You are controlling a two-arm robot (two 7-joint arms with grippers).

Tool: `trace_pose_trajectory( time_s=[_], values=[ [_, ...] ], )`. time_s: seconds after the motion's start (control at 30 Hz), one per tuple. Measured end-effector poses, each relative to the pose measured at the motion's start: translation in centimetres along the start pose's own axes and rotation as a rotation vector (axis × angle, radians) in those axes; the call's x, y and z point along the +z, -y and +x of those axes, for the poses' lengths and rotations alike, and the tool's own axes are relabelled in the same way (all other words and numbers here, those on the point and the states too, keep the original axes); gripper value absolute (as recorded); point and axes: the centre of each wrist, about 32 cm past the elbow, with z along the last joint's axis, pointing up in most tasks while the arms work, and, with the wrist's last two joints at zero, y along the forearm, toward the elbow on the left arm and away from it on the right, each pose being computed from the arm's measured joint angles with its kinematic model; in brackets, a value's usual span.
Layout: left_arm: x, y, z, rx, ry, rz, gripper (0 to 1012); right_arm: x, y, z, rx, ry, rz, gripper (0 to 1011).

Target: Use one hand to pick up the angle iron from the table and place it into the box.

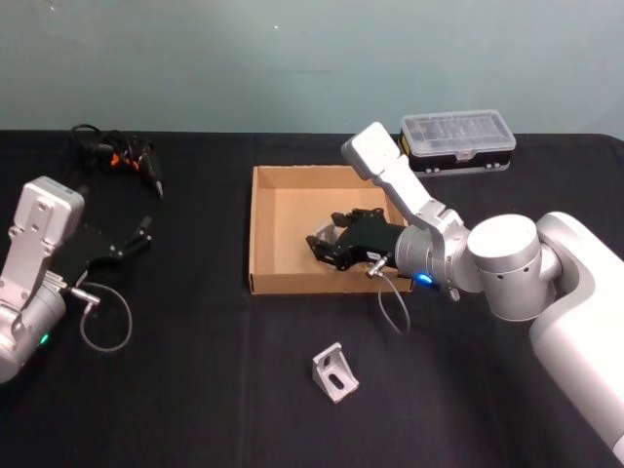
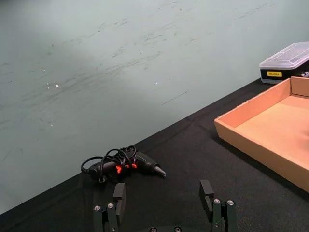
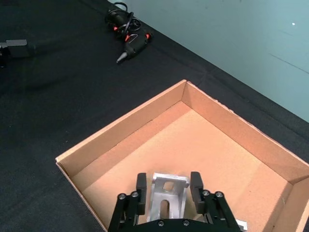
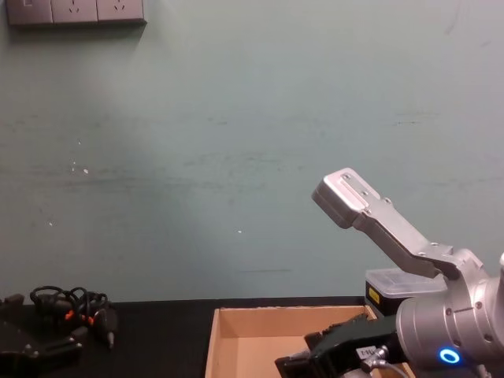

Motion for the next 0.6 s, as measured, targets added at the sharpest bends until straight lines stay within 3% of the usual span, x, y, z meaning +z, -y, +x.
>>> trace_pose_trajectory(
  time_s=[0.4,0.6],
  values=[
    [0.00,0.00,0.00,0.000,0.000,0.000,1000,-0.1,0.5,0.0,-0.008,0.000,0.032,924],
    [0.00,0.00,0.00,0.000,0.000,0.000,1000,0.0,1.3,-0.1,-0.025,-0.005,0.063,1004]
  ],
)
